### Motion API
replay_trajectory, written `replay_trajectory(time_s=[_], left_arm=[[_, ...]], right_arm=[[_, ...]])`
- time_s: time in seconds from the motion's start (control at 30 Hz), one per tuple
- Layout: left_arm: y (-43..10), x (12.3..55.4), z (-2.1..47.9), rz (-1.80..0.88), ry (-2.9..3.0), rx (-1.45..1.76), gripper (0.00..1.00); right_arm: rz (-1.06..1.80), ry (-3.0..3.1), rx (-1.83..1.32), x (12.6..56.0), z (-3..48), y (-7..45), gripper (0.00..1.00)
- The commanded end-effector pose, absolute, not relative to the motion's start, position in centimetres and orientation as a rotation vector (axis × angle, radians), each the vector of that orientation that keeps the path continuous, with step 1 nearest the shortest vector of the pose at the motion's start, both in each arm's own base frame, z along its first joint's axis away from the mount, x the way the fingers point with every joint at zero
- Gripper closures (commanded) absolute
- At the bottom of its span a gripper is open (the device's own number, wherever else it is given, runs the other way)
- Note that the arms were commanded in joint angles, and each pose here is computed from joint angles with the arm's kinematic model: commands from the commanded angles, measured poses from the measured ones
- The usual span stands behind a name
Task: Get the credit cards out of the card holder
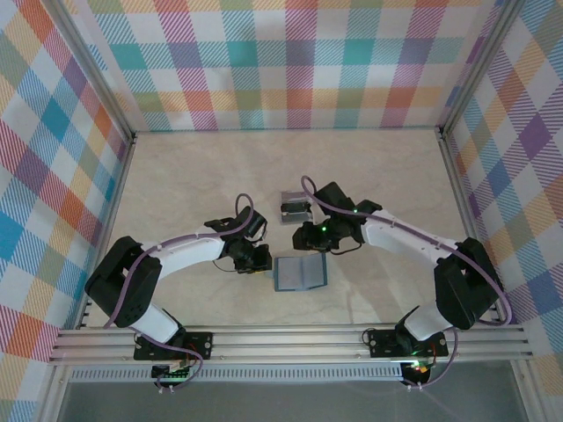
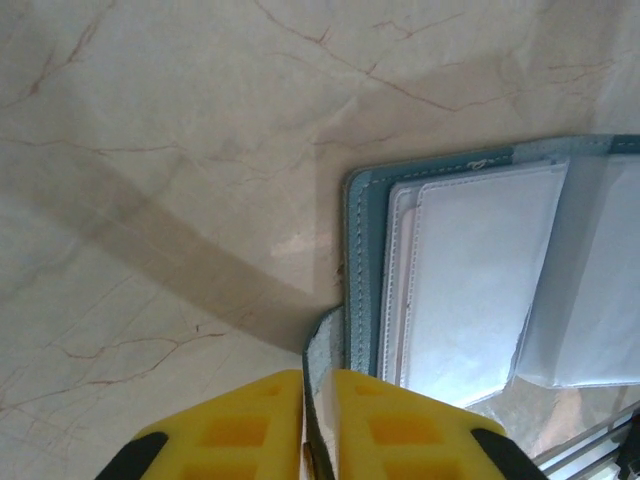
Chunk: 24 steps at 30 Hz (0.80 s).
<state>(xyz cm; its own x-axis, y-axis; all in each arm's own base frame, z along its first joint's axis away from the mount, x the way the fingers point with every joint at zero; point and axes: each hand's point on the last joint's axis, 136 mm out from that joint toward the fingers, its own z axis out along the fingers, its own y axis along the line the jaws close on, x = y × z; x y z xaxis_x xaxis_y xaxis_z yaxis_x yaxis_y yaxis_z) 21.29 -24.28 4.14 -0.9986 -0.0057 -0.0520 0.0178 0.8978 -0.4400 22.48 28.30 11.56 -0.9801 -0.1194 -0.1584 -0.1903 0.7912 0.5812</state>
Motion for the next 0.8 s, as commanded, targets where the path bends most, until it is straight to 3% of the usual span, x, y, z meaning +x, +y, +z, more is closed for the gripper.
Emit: replay_trajectory(time_s=[0.0,0.2,0.77], left_arm=[[-24.5,20.7,3.9,-0.723,3.017,0.035,0.89],[-24.3,20.3,4.0,-0.731,3.012,0.036,0.94],[-23.4,19.1,3.3,-0.739,3.015,0.011,0.96]], right_arm=[[1.098,2.867,-0.182,21.4,12.0,30.0,0.64],[1.193,2.907,-0.113,20.6,10.5,32.0,0.68],[1.033,3.083,-0.183,18.4,4.8,35.3,0.73]])
